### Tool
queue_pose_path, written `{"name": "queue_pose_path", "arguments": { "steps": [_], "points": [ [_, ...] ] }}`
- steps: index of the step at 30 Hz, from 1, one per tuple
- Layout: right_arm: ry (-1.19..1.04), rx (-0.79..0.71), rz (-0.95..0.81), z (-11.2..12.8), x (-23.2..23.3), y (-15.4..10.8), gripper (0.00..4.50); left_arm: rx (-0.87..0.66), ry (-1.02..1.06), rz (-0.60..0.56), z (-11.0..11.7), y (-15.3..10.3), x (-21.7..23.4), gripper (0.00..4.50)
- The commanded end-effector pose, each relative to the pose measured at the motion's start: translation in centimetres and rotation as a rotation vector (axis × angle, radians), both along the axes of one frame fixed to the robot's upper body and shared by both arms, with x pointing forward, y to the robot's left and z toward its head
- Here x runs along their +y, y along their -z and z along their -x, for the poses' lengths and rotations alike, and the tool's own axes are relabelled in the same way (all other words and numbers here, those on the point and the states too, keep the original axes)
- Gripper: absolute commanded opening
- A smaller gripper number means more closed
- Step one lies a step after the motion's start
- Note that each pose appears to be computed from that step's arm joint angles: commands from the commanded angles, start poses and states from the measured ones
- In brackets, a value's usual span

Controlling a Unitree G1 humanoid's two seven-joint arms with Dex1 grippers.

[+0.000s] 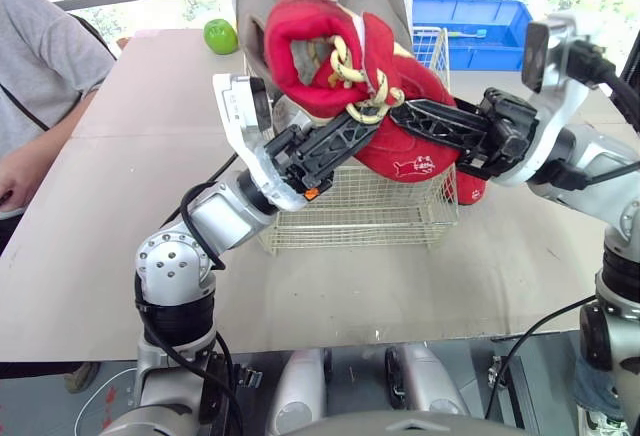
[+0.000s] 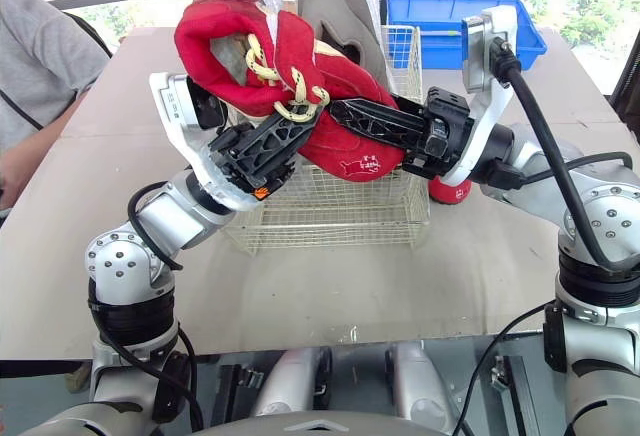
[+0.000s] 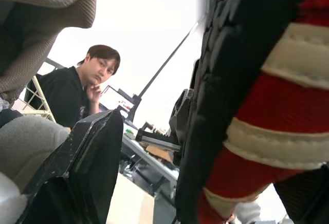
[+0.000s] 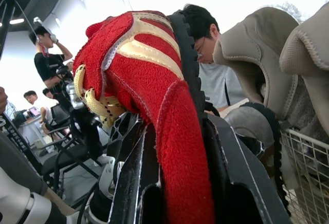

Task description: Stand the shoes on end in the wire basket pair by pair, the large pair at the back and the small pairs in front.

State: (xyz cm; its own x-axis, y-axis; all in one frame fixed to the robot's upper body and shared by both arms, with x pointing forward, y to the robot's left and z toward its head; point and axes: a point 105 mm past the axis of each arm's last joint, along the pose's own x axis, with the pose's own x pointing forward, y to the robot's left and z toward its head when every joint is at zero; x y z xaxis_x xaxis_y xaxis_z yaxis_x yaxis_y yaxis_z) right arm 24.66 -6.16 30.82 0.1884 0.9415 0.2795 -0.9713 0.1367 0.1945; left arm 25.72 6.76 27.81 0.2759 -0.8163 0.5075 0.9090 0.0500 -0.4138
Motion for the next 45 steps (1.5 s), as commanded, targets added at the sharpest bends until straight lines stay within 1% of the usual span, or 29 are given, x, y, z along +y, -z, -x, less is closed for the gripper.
{"name": "queue_pose_path", "arguments": {
  "steps": [1, 7, 8, 9, 10, 11, 12, 13, 14, 15, 16, 18, 20, 22, 23, 24, 25, 26, 27, 28, 29, 31, 32, 35, 38, 39, 42, 45],
  "points": [
    [-0.051, -0.054, -0.033, 1.3, -0.2, -1.2, 0.20, -0.032, -0.018, 0.000, 0.2, -0.5, 0.2, 4.26],
    [0.010, -0.042, -0.079, 0.3, -0.6, -1.8, 0.19, -0.033, -0.008, -0.017, 0.7, 0.2, 0.4, 4.26],
    [0.016, -0.040, -0.085, 0.2, -0.6, -1.9, 0.19, -0.033, -0.013, -0.018, 0.7, 0.2, 0.5, 3.69],
    [0.018, -0.039, -0.088, 0.2, -0.7, -2.0, 0.19, -0.033, -0.014, -0.016, 0.7, 0.2, 0.6, 3.39],
    [0.017, -0.038, -0.087, 0.3, -0.7, -2.0, 0.19, -0.035, -0.012, -0.011, 0.7, 0.1, 0.6, 2.90],
    [0.014, -0.037, -0.085, 0.3, -0.6, -1.9, 0.19, -0.037, -0.011, -0.006, 0.7, -0.1, 0.6, 2.40],
    [0.008, -0.037, -0.080, 0.5, -0.6, -1.8, 0.19, -0.041, -0.010, -0.003, 0.7, -0.2, 0.6, 1.78],
    [0.002, -0.036, -0.075, 0.6, -0.5, -1.7, 0.19, -0.044, -0.010, -0.001, 0.7, -0.3, 0.6, 1.54],
    [-0.003, -0.034, -0.072, 0.7, -0.4, -1.6, 0.19, -0.048, -0.009, 0.000, 0.7, -0.4, 0.5, 0.99],
    [-0.007, -0.033, -0.070, 0.8, -0.4, -1.5, 0.19, -0.051, -0.009, 0.000, 0.8, -0.5, 0.5, 0.58],
    [-0.010, -0.031, -0.066, 0.9, -0.3, -1.4, 0.19, -0.055, -0.007, 0.000, 0.8, -0.6, 0.5, 0.39],
    [-0.027, -0.027, -0.046, 1.1, -0.2, -1.1, 0.19, -0.066, -0.006, -0.003, 0.9, -0.7, 0.5, 0.37],
    [0.040, -0.041, -0.024, 0.0, -0.3, -0.7, 0.19, -0.101, -0.004, -0.036, 1.3, -0.7, 0.5, 0.37],
    [0.057, -0.100, 0.040, 0.0, -0.3, 0.1, 1.23, -0.133, 0.008, -0.063, 1.8, -0.7, 0.6, 0.37],
    [0.055, -0.161, 0.075, 0.6, -0.4, 0.6, 1.56, -0.148, 0.004, -0.083, 2.0, -0.7, 1.0, 0.37],
    [0.052, -0.205, 0.100, 1.0, -0.4, 0.9, 2.12, -0.159, 0.002, -0.097, 2.2, -0.7, 1.3, 0.37],
    [0.075, -0.254, 0.112, 1.1, -0.5, 1.0, 2.47, -0.171, -0.002, -0.107, 2.3, -0.9, 1.6, 0.37],
    [0.108, -0.297, 0.132, 1.1, -0.9, 1.3, 2.95, -0.191, -0.015, -0.118, 2.4, -1.1, 2.2, 0.37],
    [0.138, -0.346, 0.157, 1.2, -1.3, 1.7, 3.28, -0.220, -0.035, -0.149, 2.4, -1.1, 2.7, 0.37],
    [0.133, -0.382, 0.144, 1.7, -1.6, 1.9, 3.83, -0.260, -0.045, -0.191, 2.7, -0.9, 3.2, 0.37],
    [0.144, -0.402, 0.146, 1.9, -2.1, 2.1, 4.29, -0.295, -0.057, -0.236, 2.8, -0.7, 3.7, 0.37],
    [0.153, -0.430, 0.164, 2.4, -3.0, 2.9, 4.29, -0.334, -0.129, -0.299, 2.4, -0.5, 5.2, 0.37],
    [0.159, -0.423, 0.203, 2.5, -3.5, 3.7, 4.29, -0.357, -0.156, -0.343, 2.3, -0.3, 5.9, 0.37],
    [0.165, -0.413, 0.276, 2.9, -4.5, 5.4, 4.29, -0.406, -0.186, -0.442, 2.3, 0.6, 7.1, 0.37],
    [0.188, -0.395, 0.357, 3.0, -5.6, 7.2, 4.29, -0.433, -0.209, -0.511, 2.2, 1.5, 8.4, 0.37],
    [0.197, -0.389, 0.363, 2.9, -5.9, 7.4, 4.29, -0.445, -0.190, -0.524, 2.4, 1.7, 8.3, 0.37],
    [0.213, -0.387, 0.364, 2.7, -6.0, 7.8, 4.29, -0.405, -0.128, -0.438, 3.0, 1.1, 7.0, 0.37],
    [0.207, -0.393, 0.363, 2.8, -5.8, 7.9, 4.29, -0.404, -0.132, -0.474, 3.0, 1.9, 7.1, 0.37]
  ]
}}
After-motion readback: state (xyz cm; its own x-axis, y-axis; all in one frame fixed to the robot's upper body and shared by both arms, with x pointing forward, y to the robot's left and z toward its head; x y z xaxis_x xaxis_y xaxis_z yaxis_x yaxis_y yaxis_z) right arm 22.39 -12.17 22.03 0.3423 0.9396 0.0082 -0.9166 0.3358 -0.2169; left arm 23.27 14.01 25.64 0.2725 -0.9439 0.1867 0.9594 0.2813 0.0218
